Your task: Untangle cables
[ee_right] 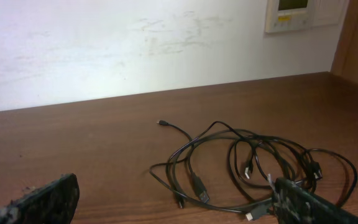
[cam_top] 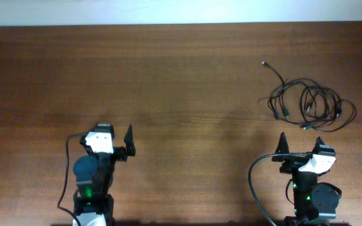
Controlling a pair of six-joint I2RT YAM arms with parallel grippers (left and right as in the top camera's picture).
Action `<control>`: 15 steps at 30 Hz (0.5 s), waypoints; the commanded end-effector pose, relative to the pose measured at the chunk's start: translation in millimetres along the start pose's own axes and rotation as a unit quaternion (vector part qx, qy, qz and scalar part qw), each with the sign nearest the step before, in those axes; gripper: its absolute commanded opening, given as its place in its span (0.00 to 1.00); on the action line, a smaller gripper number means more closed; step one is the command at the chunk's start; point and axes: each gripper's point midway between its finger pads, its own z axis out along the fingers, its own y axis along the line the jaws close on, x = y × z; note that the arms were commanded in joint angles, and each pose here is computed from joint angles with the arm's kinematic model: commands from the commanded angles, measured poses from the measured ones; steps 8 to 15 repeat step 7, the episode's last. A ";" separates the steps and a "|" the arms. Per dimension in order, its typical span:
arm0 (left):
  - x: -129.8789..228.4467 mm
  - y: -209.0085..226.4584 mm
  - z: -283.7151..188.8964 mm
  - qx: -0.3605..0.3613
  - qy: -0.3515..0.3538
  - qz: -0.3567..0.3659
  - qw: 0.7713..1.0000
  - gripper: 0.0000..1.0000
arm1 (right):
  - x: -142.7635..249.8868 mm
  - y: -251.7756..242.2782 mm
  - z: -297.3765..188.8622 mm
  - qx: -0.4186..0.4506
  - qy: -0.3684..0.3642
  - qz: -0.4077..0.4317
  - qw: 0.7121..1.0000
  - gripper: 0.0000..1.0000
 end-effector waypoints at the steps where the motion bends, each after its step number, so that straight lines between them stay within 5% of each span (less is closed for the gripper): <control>1: 20.0 -2.8 -14.6 0.002 0.028 0.000 1.000 0.99 | 3.3 1.8 0.0 -0.005 0.004 0.003 1.000 0.98; 15: 36.2 2.8 -31.0 -0.021 0.065 0.000 0.998 0.99 | 3.3 1.9 0.0 -0.005 0.004 0.003 1.000 0.98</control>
